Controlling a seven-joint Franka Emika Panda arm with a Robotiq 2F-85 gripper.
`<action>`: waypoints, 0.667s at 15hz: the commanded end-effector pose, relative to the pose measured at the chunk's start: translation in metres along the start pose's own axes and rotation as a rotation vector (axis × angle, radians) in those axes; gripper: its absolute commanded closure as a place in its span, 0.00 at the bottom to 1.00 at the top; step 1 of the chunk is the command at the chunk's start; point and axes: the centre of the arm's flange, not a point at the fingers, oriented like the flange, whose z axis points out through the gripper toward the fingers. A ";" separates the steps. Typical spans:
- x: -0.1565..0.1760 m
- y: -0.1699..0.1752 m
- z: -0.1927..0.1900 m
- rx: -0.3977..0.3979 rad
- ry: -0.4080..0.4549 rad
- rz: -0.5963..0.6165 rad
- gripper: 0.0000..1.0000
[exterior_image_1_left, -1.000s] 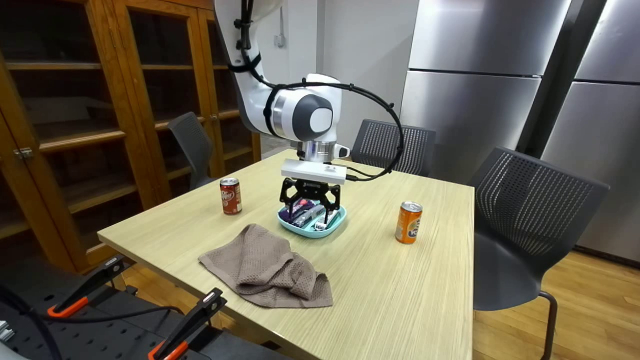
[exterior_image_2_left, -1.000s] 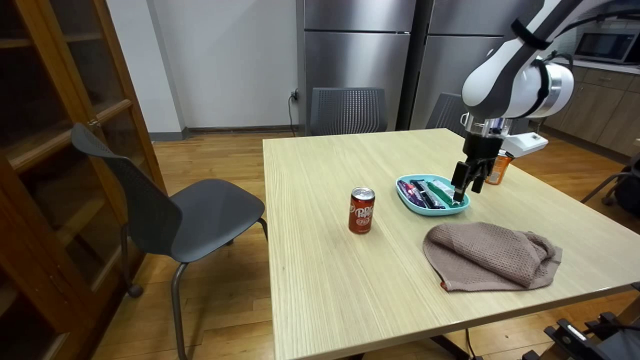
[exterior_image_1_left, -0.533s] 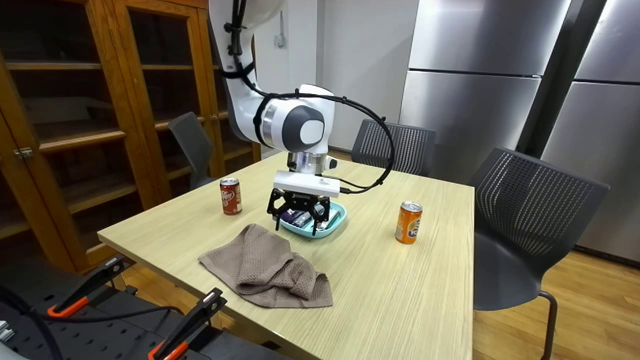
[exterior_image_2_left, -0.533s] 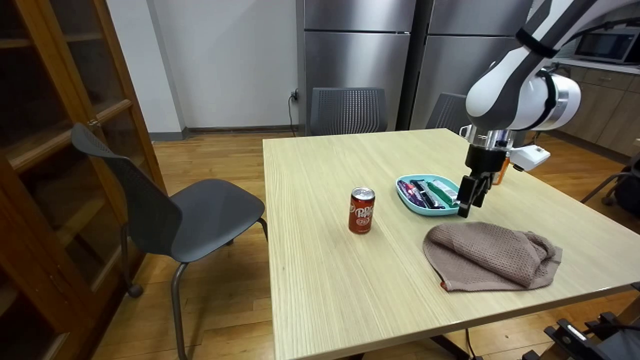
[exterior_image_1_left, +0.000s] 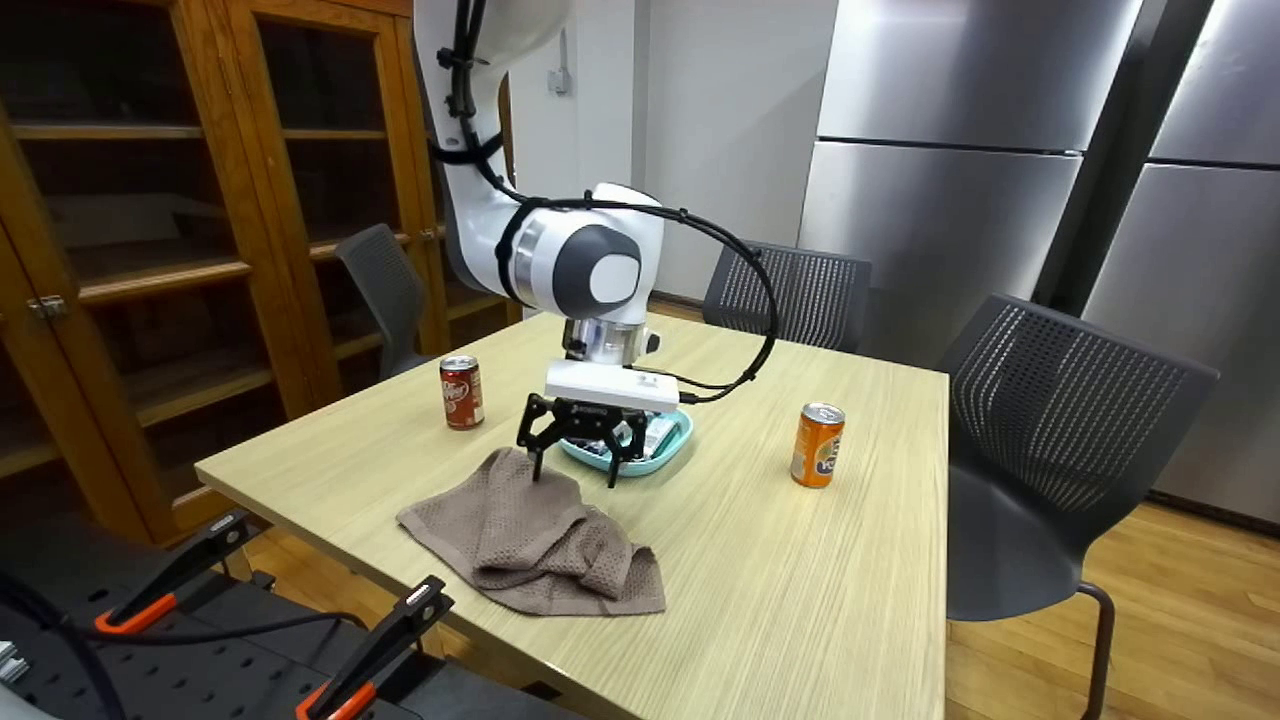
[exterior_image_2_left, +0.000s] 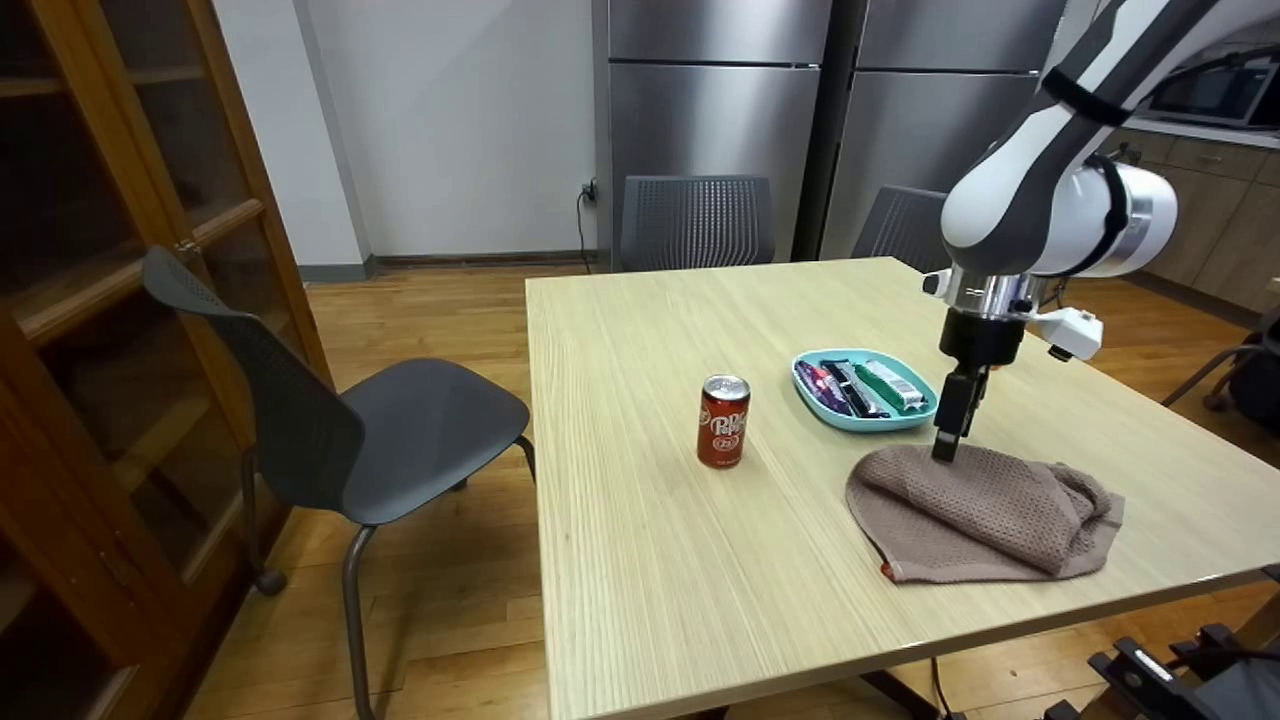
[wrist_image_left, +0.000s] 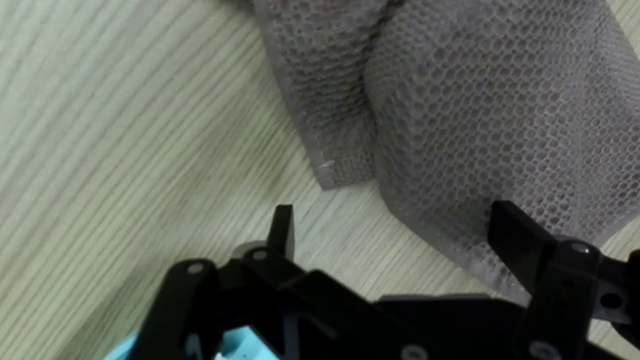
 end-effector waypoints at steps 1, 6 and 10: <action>-0.010 -0.019 -0.004 0.040 -0.006 -0.077 0.00; -0.016 -0.023 -0.002 0.073 -0.023 -0.063 0.00; -0.019 -0.026 -0.005 0.082 -0.025 -0.053 0.00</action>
